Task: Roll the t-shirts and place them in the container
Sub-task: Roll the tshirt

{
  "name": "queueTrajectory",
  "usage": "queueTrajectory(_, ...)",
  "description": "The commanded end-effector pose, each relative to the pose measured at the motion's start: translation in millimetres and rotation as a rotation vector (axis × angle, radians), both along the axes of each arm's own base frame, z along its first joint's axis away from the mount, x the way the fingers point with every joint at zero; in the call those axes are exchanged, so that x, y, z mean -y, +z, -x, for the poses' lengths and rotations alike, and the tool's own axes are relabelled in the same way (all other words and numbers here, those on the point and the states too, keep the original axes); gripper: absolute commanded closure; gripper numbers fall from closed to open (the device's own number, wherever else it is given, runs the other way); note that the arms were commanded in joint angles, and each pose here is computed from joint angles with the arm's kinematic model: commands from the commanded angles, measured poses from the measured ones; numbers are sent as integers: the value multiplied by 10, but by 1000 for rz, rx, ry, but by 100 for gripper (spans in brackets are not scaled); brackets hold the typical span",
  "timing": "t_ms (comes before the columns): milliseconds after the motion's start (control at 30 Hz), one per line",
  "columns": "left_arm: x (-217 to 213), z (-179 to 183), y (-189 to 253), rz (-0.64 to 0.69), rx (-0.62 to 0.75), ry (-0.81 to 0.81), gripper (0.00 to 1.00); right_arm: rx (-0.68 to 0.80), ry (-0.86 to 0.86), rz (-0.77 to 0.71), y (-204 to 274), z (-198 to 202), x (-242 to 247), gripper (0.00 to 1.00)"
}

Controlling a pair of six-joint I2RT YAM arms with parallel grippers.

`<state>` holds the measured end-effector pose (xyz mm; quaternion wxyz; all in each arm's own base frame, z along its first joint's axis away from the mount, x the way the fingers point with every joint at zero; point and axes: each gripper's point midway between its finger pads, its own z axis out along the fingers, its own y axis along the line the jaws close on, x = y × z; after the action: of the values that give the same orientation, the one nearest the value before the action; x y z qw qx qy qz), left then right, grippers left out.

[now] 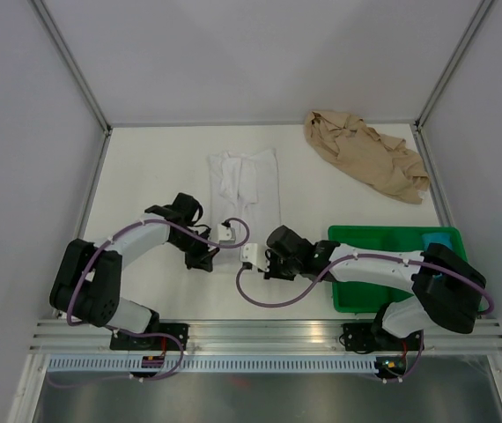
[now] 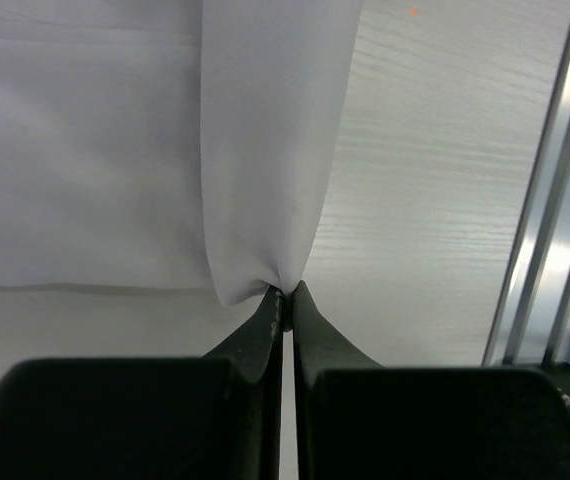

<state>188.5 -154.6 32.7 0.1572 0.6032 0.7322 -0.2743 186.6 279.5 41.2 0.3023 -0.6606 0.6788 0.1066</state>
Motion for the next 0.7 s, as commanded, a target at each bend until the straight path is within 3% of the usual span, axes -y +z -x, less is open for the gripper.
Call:
queueTrajectory(0, -59, 283, 166, 49, -75, -72, 98, -239, 30, -74, 103, 441, -64, 100)
queueTrajectory(233, -135, 411, 256, 63, -149, -55, 98, -517, -7, -210, 216, 606, -148, 100)
queueTrajectory(500, -46, 88, 235, 111, -205, 58, 98, -690, -259, -473, 273, -27, -92, 99)
queueTrajectory(667, -78, -11, 95, 82, -276, 101, 98, -734, -323, -462, 115, -124, -54, 87)
